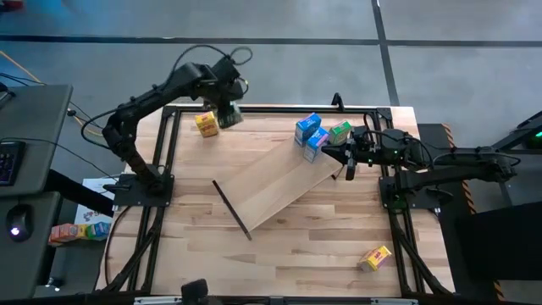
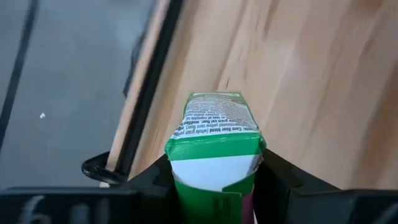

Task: Stack cereal on shelf
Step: Put the left green cereal box on the shelf

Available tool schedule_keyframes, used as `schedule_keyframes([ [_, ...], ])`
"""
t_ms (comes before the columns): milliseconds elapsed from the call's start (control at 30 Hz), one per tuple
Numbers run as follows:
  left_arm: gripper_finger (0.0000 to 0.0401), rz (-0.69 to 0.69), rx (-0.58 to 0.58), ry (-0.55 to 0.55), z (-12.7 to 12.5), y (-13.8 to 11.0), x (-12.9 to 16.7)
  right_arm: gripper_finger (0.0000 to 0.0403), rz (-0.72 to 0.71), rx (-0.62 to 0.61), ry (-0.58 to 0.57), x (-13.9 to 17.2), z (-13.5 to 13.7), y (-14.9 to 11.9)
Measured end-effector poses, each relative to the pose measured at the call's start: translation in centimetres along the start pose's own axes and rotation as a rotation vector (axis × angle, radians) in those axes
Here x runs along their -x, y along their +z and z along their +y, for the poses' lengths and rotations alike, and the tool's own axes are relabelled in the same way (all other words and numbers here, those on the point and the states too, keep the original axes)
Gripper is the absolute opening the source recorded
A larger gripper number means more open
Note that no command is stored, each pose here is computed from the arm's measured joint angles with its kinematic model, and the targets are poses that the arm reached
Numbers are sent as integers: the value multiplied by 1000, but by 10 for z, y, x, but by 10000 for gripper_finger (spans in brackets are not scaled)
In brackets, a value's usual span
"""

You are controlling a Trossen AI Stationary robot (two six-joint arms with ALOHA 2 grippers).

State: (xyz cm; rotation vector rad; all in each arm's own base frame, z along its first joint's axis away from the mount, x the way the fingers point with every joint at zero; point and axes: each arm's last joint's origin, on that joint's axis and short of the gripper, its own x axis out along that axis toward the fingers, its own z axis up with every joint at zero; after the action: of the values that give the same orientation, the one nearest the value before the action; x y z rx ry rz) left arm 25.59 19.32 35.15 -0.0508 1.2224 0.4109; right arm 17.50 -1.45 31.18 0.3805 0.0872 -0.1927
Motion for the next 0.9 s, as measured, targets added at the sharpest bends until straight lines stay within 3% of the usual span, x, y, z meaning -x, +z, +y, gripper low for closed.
schedule_keyframes([
  [233, 111, -183, 113, -123, -63, 26, 77, 0, -7, 2, -16, 0, 0, 0],
  [433, 111, -254, 109, -271, -136, 30, 109, 0, -19, 12, -48, 0, -1, 1],
  [667, 111, -190, 152, -201, -187, 40, 87, 0, -20, 12, -49, 0, -1, 1],
  [900, 111, -76, 165, -130, -192, 62, 35, 0, -20, 8, -49, 0, -2, 1],
])
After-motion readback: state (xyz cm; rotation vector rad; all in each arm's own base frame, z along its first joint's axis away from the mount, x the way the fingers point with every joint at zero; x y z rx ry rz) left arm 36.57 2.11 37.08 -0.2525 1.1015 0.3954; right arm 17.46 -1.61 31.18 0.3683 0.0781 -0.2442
